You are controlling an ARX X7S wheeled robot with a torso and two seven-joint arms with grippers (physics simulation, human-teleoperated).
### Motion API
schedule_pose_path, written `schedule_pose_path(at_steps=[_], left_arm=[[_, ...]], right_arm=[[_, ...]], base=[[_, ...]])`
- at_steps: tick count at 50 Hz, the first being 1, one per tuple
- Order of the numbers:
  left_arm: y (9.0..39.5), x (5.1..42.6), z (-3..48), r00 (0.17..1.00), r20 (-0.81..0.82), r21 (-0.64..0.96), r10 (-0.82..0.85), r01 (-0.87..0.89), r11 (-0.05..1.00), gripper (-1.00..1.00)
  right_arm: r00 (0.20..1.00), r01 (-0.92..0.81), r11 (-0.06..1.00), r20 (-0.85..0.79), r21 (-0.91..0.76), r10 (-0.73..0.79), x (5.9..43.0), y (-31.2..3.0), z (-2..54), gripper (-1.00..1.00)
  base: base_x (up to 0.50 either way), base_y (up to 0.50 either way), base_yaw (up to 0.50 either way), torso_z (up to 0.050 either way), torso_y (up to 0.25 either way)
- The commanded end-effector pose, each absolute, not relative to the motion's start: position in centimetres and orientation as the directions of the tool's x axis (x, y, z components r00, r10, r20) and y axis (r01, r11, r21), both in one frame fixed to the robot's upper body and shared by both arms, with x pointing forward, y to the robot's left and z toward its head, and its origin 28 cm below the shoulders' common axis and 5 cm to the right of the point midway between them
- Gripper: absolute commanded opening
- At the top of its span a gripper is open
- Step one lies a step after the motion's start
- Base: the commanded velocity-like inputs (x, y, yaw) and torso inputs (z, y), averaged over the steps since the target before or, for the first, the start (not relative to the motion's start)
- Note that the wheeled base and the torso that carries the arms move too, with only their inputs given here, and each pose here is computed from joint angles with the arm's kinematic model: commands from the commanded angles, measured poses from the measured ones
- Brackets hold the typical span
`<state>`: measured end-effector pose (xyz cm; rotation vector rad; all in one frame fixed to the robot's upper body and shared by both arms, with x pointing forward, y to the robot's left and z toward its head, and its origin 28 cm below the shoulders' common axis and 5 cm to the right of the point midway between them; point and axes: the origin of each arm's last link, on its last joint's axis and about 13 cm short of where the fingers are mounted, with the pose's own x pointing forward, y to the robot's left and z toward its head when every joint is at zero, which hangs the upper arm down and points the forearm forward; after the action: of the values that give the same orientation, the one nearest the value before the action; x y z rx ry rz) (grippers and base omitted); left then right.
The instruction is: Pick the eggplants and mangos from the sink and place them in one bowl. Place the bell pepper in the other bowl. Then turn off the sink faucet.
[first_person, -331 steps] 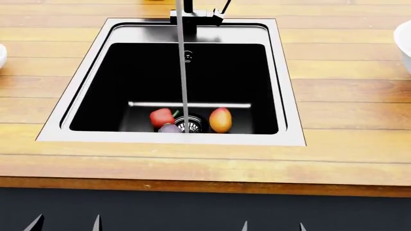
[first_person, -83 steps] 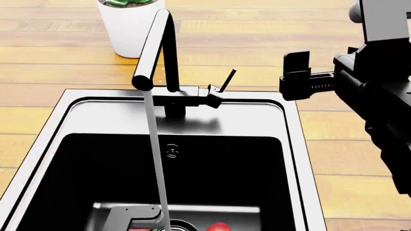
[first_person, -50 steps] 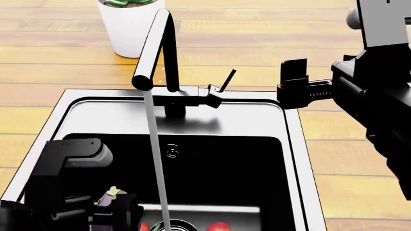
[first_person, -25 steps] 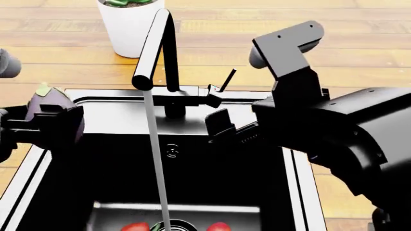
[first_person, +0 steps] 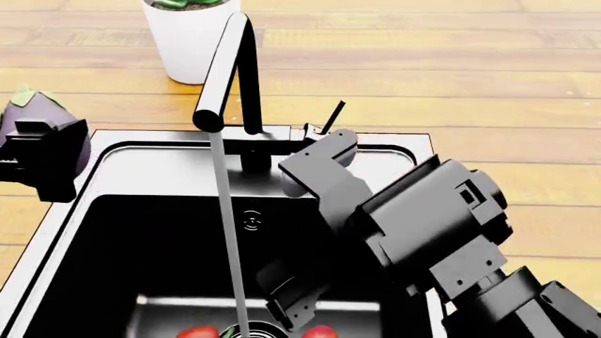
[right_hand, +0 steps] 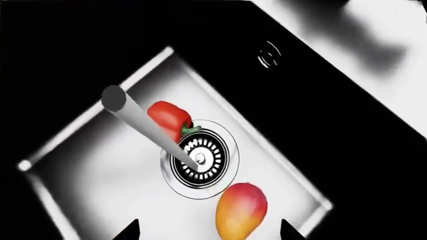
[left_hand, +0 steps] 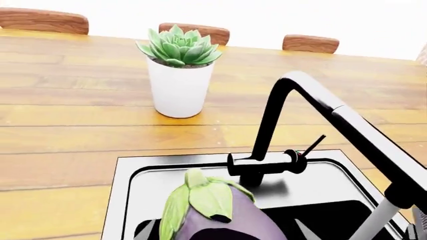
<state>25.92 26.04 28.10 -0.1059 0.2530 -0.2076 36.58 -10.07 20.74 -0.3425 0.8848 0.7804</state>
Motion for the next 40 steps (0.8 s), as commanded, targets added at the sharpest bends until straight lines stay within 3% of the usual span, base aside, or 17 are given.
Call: schedule_pose_path(at_steps=[1,18,38,40], left_arm=[[26.4,26.0,29.2,0.963,-0.174,-0.141,-0.207,0.184,0.973,-1.0],[25.9,26.3,28.5,0.961,-0.078,-0.137,-0.267,0.255,0.957,-1.0],[25.9,26.4,28.5,0.969,-0.061,-0.129,-0.241,0.232,0.964,-1.0],[25.9,26.4,28.5,0.969,-0.06,-0.126,-0.238,0.229,0.965,-1.0]], right_arm=[[0.355,-0.731,0.68,-0.822,0.053,0.445,38.0,-9.6,19.2,1.0],[0.379,-0.673,0.736,-0.821,0.072,0.427,38.3,-9.8,17.5,1.0],[0.387,-0.69,0.722,-0.818,0.05,0.426,39.1,-9.4,18.2,1.0],[0.412,-0.691,0.723,-0.832,-0.018,0.373,39.4,-9.7,18.2,1.0]], base=[[0.0,0.0,0.0,0.0,0.0],[0.0,0.0,0.0,0.0,0.001],[0.0,0.0,0.0,0.008,-0.107],[0.0,0.0,0.0,0.009,-0.087]])
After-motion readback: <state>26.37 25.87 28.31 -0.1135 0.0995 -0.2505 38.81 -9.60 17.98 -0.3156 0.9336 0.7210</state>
